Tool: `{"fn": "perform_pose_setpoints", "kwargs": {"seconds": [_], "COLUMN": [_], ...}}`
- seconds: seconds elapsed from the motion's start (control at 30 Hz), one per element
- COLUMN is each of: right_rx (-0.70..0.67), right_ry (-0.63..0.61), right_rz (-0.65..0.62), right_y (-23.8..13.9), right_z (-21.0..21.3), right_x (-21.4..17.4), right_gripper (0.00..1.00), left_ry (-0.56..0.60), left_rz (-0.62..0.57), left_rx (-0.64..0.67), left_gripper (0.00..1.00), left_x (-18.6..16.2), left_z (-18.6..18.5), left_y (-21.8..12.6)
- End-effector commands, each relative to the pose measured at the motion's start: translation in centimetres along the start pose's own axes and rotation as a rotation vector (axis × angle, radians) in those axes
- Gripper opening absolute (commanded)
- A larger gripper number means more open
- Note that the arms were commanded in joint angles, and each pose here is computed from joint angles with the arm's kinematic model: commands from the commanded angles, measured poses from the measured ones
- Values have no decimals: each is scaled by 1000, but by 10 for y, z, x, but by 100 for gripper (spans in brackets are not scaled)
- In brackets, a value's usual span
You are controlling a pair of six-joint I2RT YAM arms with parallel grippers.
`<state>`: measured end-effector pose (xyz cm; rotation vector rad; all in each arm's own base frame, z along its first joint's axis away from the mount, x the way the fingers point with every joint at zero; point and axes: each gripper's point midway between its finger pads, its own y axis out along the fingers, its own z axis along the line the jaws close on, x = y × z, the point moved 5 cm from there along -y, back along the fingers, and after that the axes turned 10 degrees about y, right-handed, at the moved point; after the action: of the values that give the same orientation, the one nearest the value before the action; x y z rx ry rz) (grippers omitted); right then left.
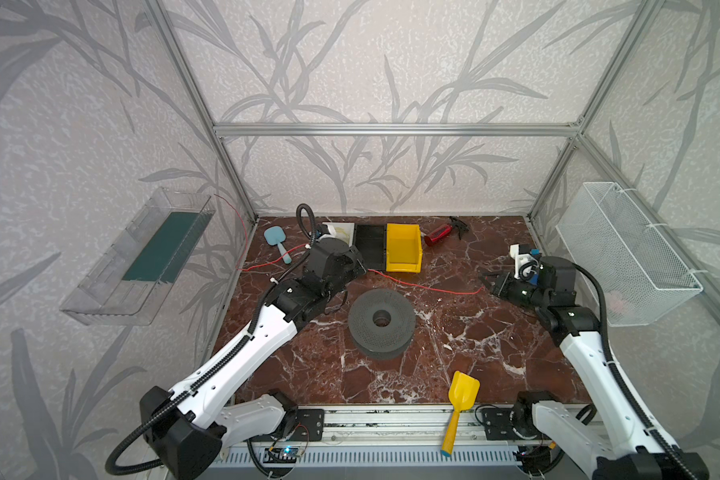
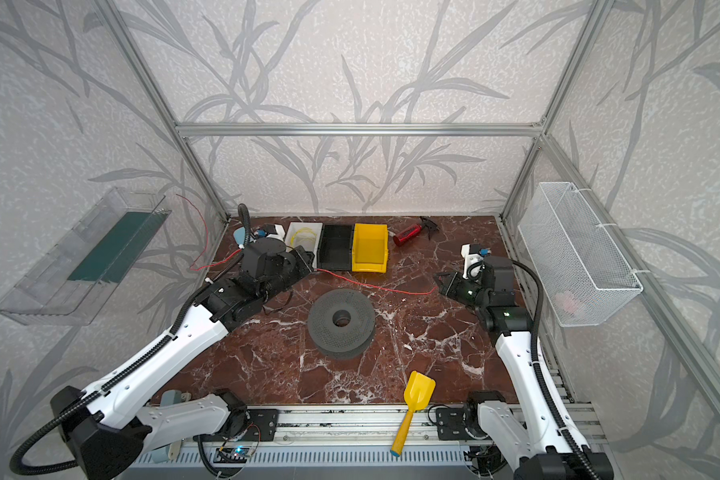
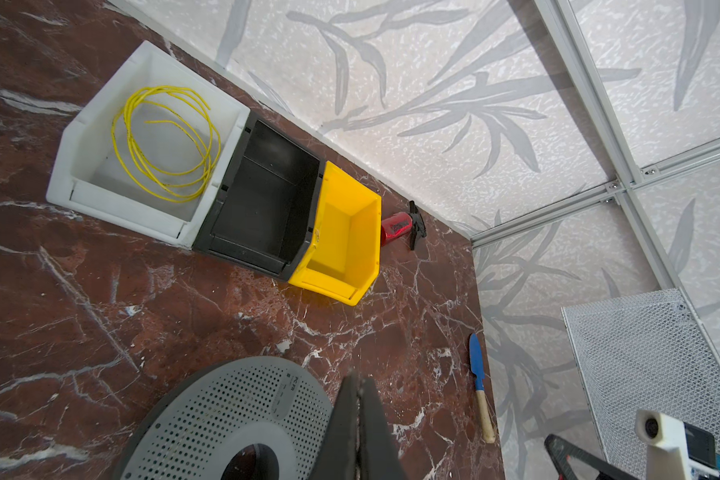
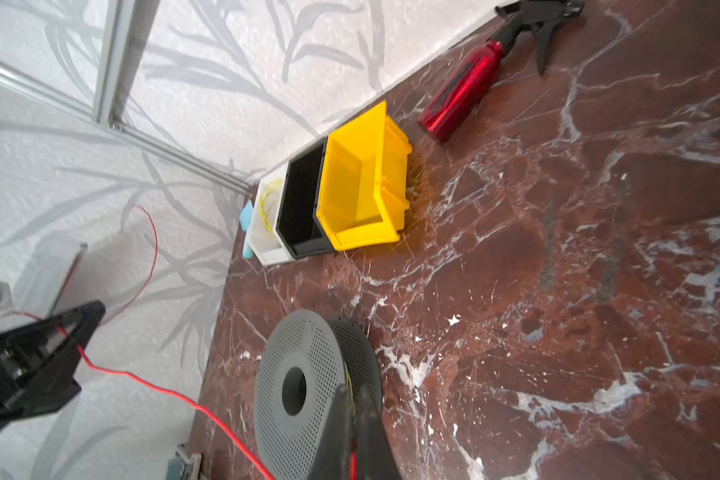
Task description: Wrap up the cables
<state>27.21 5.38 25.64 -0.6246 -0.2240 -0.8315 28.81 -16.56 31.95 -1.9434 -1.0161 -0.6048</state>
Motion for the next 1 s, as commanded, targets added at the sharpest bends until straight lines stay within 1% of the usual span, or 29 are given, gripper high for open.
{"fn": "perform_pose_setpoints", "kwargs": {"seconds": [0.0, 0.1, 0.17, 0.23, 0.33, 0.43, 0.53, 0.57, 0.6, 0.63, 0.67, 0.7, 0.73, 0.83, 0.97], "right_rx": [-16, -21, -24, -42, -37, -47, -58, -64, -70, -76, -92, -104, -106, -127, -34], "right_ry": [136, 231, 277, 291, 267, 213, 152, 117, 94, 72, 45, 10, -24, -104, -201], "right_rz": [-128, -189, -193, -192, -156, -85, -49, -42, -36, -22, -14, -16, -20, -73, -102], "right_y": [2, 4, 8, 10, 13, 13, 8, 6, 3, 1, -2, -5, -9, -17, -19], "right_z": [-29, -51, -60, -66, -64, -57, -50, -47, -43, -39, -34, -28, -21, -11, 17], "right_x": [27, 38, 39, 39, 39, 37, 35, 33, 32, 30, 28, 27, 25, 24, 24], "right_gripper": [0, 0, 0, 0, 0, 0, 0, 9, 24, 37, 47, 56, 62, 69, 72], "left_ry": [32, 34, 30, 28, 11, -30, -85, -104, -128, -149, -169, -180, -178, -157, -141], "left_rz": [-46, -47, -51, -48, -19, 17, 0, -15, -37, -61, -88, -107, -123, -157, -159], "left_rx": [124, 143, 147, 141, 110, 75, 63, 83, 88, 87, 87, 94, 105, 126, 130], "left_gripper": [0, 0, 0, 0, 0, 0, 0, 0, 0, 0, 0, 0, 0, 0, 0], "left_x": [5, 2, 0, -2, -9, -18, -24, -26, -27, -29, -30, -30, -29, -30, -38], "left_z": [22, 28, 31, 32, 27, 22, 16, 17, 17, 16, 15, 14, 12, 2, -12], "left_y": [-12, -14, -15, -13, -3, 13, 32, 37, 42, 46, 49, 51, 54, 60, 75]}}
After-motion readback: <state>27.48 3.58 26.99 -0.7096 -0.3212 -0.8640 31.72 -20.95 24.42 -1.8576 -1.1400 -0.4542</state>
